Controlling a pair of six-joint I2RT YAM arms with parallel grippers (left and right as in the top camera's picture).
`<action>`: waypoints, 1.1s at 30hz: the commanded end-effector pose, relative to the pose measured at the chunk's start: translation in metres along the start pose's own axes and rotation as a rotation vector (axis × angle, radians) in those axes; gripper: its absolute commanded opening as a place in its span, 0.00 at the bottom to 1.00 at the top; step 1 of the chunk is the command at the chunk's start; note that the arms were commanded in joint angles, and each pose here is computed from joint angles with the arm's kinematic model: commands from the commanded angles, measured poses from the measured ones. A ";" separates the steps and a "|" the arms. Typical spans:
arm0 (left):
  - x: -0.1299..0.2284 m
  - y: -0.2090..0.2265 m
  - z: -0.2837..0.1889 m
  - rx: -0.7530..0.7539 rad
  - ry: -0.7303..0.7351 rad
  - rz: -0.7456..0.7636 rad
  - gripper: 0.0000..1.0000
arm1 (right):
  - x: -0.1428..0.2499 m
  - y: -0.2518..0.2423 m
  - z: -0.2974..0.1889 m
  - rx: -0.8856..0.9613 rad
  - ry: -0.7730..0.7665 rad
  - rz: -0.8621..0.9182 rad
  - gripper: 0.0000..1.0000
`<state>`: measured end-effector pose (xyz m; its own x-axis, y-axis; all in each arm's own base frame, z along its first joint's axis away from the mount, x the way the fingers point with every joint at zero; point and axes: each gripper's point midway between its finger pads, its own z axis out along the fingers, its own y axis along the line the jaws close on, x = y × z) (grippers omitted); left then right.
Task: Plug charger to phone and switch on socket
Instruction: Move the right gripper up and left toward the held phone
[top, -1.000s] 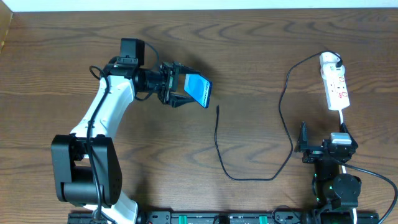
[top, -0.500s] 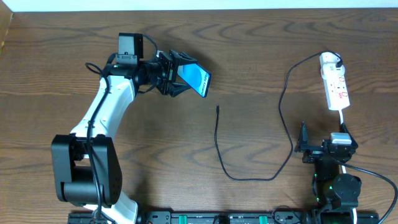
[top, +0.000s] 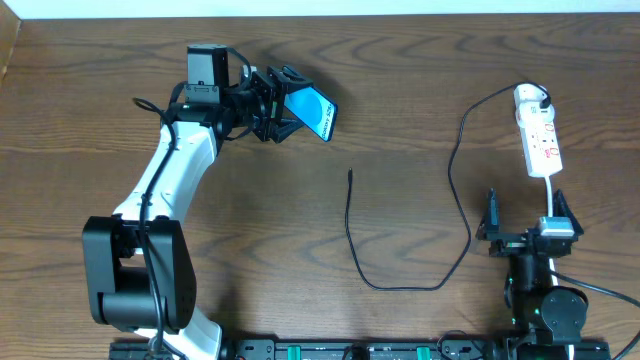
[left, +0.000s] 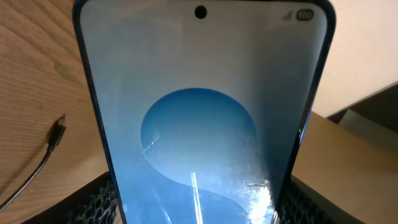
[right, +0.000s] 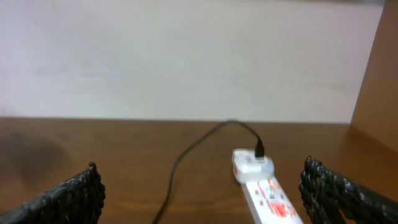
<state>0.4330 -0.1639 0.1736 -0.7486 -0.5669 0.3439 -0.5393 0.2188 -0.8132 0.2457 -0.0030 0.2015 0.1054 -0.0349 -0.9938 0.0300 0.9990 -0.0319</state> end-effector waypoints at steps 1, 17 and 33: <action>0.004 -0.011 -0.008 0.026 -0.012 0.009 0.08 | -0.010 0.005 -0.001 -0.030 -0.041 0.009 0.99; -0.005 -0.014 -0.008 0.035 -0.058 -0.029 0.07 | -0.085 0.011 0.028 -0.076 -0.010 -0.014 0.99; -0.005 -0.014 -0.008 0.035 -0.058 -0.075 0.07 | -0.126 0.138 0.127 -0.878 0.368 0.230 0.99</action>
<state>0.4429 -0.1575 0.1718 -0.6788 -0.6319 0.3742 -0.5919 0.1692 -0.7880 0.3755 0.0959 0.3209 -0.2632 0.0055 -0.9647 -0.5097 0.8482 0.1439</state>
